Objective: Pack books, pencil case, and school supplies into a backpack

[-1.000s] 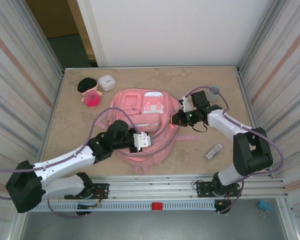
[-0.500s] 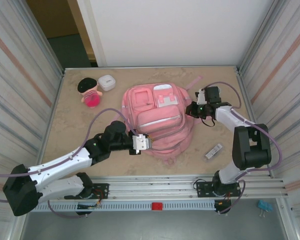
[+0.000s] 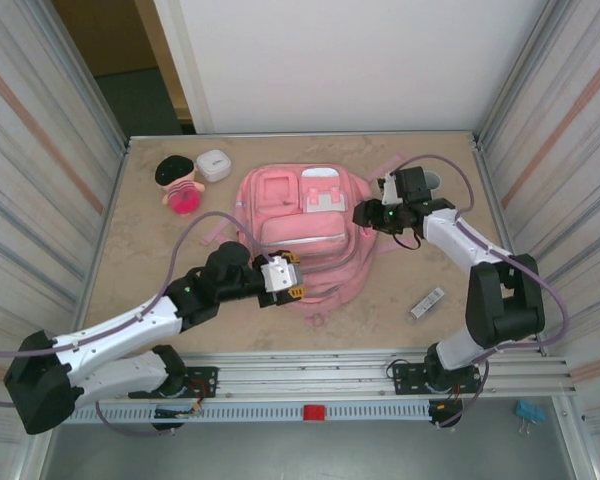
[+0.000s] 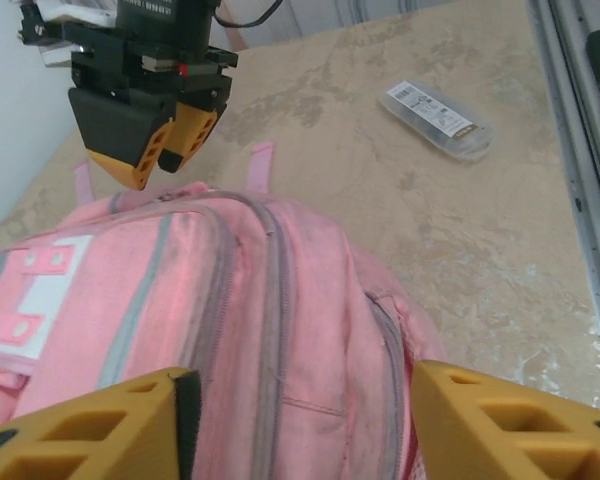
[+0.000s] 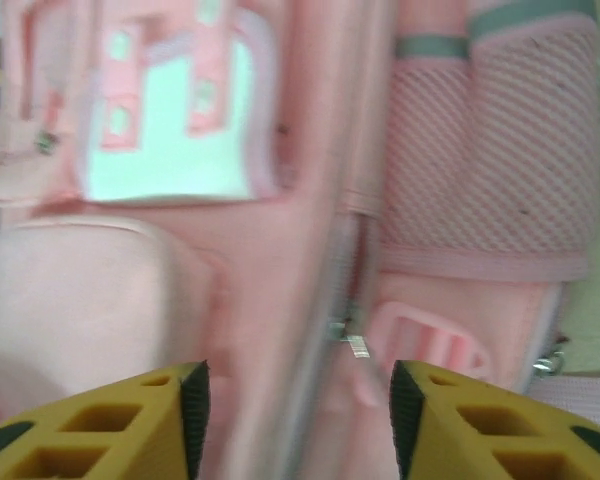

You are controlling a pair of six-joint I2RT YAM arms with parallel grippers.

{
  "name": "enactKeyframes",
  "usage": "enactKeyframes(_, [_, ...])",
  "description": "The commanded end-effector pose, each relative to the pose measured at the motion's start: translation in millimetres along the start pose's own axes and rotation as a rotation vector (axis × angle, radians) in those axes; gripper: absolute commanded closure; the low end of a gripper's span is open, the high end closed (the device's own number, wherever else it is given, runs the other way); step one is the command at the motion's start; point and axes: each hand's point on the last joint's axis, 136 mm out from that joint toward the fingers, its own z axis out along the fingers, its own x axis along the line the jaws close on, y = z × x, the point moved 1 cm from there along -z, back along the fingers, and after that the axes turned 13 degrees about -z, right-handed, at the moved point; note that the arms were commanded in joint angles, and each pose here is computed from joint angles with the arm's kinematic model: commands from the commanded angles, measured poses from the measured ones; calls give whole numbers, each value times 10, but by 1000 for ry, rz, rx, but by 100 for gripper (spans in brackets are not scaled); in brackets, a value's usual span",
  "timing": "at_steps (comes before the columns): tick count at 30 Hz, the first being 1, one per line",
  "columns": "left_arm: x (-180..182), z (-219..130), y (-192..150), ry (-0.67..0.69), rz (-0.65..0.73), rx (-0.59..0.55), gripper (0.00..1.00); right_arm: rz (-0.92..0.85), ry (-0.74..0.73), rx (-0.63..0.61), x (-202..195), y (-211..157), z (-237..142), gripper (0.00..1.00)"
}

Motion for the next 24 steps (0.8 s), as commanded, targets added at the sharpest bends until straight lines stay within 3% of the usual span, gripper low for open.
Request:
enactKeyframes(1, [182,-160,189,113,-146,-42,32,-52,-47,-40,169,155,-408,35])
enactKeyframes(6, [308,-258,166,181,-264,-34,23,-76,-40,-26,286,97,-624,29])
enactKeyframes(14, [546,-47,-190,276,-259,138,12,-67,2,60,332,-233,-373,30])
enactKeyframes(24, [612,413,-369,197,-8,257,11,12,142,83,468,-470,-136,31])
